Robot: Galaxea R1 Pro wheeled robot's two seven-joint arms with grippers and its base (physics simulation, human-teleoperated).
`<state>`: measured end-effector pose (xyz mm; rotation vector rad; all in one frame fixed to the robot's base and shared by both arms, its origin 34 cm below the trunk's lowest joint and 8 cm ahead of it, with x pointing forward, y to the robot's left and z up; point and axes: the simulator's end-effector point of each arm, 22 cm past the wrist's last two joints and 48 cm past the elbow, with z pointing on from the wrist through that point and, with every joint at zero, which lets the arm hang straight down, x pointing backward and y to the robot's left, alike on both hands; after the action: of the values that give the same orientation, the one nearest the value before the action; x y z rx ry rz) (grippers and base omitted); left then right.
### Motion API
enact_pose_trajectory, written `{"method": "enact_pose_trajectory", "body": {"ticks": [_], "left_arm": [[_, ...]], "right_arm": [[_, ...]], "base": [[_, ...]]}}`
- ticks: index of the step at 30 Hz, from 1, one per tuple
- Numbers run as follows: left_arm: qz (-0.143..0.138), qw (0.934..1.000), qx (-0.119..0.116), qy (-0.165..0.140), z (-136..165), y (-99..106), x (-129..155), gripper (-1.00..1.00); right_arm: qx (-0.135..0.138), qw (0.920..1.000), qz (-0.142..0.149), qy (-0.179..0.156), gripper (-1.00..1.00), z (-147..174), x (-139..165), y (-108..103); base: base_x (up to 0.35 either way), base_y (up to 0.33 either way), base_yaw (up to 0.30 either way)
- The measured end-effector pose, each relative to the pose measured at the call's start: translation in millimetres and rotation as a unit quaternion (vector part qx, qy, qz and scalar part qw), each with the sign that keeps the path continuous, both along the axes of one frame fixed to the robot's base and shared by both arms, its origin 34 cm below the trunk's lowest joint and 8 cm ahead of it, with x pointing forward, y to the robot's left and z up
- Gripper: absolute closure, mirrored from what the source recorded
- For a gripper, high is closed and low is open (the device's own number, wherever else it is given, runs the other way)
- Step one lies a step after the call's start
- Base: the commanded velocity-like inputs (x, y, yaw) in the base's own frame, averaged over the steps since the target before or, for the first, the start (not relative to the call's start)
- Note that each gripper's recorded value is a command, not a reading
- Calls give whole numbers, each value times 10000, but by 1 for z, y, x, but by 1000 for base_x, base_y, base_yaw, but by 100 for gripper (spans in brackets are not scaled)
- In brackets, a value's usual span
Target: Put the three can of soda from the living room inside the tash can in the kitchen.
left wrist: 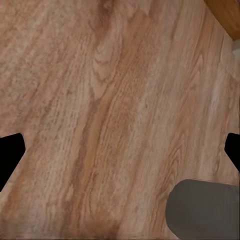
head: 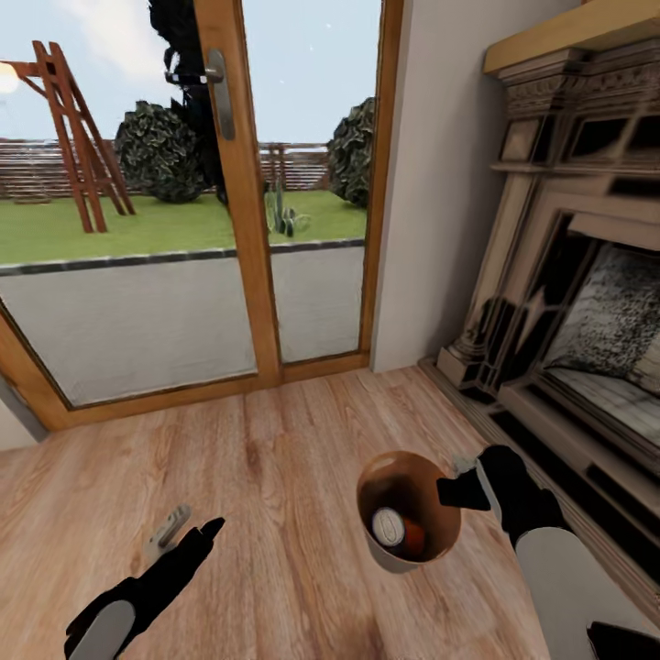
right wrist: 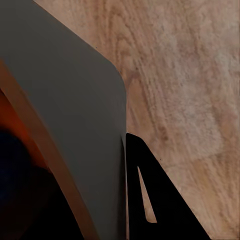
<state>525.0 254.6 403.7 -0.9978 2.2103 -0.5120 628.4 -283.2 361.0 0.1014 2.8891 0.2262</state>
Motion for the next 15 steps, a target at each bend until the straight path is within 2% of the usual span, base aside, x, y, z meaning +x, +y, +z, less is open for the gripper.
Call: {"method": "enact_pose_trajectory", "body": {"ticks": [3, 7, 15], "left_arm": [[142, 9997, -149, 151, -8, 7, -6, -100], [179, 9993, -173, 262, -17, 10, -10, -100], [186, 9987, -163, 436, -32, 13, -15, -100]], "right_arm": [[-49, 9998, -132, 120, 100, -8, 0, -12], [-185, 9987, -395, 271, 100, -20, -5, -29], [-251, 9969, -513, 532, 100, -43, -16, -34]], "base": [[0, 0, -92], [0, 0, -29], [0, 0, -4]]}}
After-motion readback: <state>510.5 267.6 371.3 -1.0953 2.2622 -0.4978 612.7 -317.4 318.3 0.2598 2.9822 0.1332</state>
